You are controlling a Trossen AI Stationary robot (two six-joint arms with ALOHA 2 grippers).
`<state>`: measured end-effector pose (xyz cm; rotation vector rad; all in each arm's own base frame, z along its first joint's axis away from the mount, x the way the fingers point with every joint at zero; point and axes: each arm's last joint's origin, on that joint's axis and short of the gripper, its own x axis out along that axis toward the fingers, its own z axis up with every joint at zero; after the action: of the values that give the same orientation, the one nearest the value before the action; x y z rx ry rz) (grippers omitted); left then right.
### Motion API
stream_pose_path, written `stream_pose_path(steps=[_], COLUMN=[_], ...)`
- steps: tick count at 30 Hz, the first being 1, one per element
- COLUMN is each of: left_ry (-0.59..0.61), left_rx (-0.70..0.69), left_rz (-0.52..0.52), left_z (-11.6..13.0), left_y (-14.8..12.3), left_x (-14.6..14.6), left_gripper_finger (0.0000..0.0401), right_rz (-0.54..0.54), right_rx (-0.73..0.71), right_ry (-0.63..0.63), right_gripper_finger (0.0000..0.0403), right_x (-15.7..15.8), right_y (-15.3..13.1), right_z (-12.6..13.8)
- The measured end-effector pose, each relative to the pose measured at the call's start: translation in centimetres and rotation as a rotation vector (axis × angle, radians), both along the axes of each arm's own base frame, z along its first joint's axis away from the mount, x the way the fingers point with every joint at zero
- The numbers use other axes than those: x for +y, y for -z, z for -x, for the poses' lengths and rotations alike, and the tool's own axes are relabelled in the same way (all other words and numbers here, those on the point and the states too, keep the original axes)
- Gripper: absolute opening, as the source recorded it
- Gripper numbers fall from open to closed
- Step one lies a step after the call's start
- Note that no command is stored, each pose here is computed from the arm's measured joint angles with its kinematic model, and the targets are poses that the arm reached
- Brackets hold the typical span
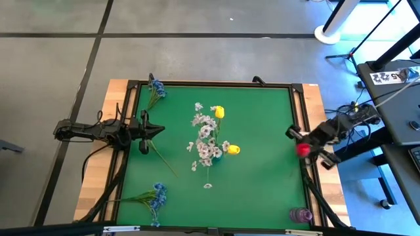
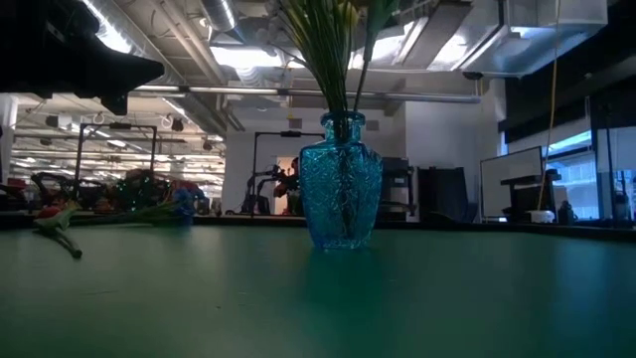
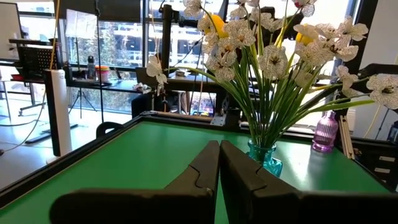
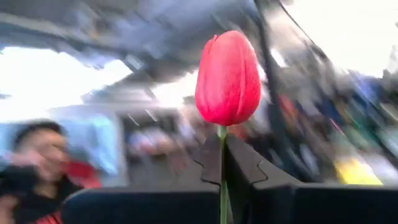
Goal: Sort flowers into vase by color
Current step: Put the top red flower into the purple vase
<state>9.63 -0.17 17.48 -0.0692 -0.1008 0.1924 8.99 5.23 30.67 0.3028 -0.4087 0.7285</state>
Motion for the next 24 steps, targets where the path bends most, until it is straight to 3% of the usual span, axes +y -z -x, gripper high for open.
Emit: stream_pose_path(steps=[4,9,14,16,24], left_ry=[0.0,0.0,0.0,0.0,0.0], left_rx=[0.0,0.0,0.001,0.0,0.0], left_rz=[0.0,0.0,0.0,0.0,0.0], left_z=[0.0,0.0,0.0,0.0,0.0], left_y=[0.0,0.0,0.0,0.0,0.0], left_x=[0.0,0.0,0.0,0.0,0.0], left_gripper_finger=[0.001,0.001,0.001,0.001,0.001], right_rz=[-0.047,-0.088,-0.239,-0.282,-0.238], right_rx=[-0.124,-0.109,-0.315,-0.329,-0.317], right_ry=[-0.147,-0.129,-0.118,-0.119,-0.385], right_gripper_finger=[0.0002,0.0002,0.0001,0.0001,0.001], right_x=[1.4,3.1,3.2,3.2,6.1], right_y=[1.9,5.3,2.7,1.7,-0.1], right_z=[0.3,0.9,2.6,3.0,3.9])
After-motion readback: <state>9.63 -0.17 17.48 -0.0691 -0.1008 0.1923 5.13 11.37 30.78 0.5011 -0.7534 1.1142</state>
